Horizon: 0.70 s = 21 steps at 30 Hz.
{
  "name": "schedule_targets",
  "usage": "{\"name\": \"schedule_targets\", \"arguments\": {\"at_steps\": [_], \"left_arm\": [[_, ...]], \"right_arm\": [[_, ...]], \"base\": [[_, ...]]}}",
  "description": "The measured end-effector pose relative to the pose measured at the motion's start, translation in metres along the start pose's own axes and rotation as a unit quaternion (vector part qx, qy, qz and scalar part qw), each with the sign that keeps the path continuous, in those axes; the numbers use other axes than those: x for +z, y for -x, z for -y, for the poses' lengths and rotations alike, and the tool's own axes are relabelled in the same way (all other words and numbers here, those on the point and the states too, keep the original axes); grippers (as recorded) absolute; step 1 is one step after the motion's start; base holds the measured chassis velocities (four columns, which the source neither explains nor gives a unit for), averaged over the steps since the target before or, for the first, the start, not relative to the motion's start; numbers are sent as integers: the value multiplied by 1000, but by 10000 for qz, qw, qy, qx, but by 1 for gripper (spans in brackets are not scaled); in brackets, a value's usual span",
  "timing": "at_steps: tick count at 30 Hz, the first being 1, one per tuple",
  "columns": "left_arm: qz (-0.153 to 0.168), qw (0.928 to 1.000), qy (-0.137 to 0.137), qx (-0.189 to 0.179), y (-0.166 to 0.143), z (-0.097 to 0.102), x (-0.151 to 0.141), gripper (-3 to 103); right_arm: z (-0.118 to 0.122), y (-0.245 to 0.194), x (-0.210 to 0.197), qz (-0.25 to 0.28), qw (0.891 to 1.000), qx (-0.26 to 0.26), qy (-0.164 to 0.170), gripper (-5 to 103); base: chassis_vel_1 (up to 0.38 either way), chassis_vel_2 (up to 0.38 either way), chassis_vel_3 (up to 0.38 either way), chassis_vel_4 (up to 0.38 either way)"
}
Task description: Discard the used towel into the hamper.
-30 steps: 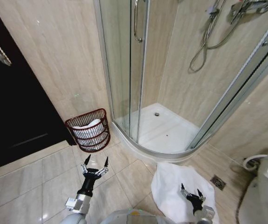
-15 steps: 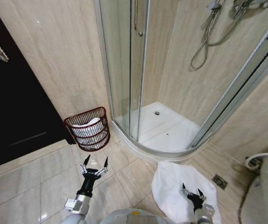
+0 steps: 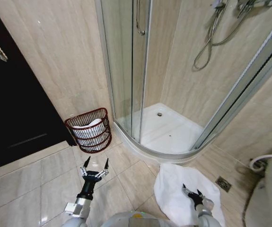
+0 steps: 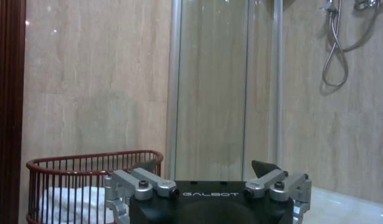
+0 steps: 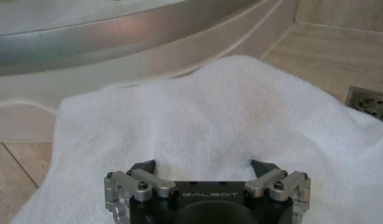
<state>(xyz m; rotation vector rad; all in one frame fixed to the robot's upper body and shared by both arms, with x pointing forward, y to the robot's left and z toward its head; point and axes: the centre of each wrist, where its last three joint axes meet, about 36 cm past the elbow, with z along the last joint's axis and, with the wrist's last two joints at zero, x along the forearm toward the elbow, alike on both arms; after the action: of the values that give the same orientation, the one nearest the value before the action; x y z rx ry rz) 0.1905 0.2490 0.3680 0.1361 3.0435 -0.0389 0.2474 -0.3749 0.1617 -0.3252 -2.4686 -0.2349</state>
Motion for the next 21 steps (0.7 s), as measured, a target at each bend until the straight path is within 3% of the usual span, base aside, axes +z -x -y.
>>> {"name": "schedule_targets", "arguments": {"at_steps": [16,18,21], "left_arm": [[6,10000,-8,-63,1,1,-1,100],[6,10000,-9,-67,1,1,-1,100],[2,10000,-13,-67,2,2,-1,100]], "right_arm": [[9,19,14,4,10000,14,-7,103],[9,20,15,2,10000,38,0,100],[11,21,17,-8,10000,80,-9,85]], "base": [[0,0,0,0],[0,0,0,0],[0,0,0,0]]}}
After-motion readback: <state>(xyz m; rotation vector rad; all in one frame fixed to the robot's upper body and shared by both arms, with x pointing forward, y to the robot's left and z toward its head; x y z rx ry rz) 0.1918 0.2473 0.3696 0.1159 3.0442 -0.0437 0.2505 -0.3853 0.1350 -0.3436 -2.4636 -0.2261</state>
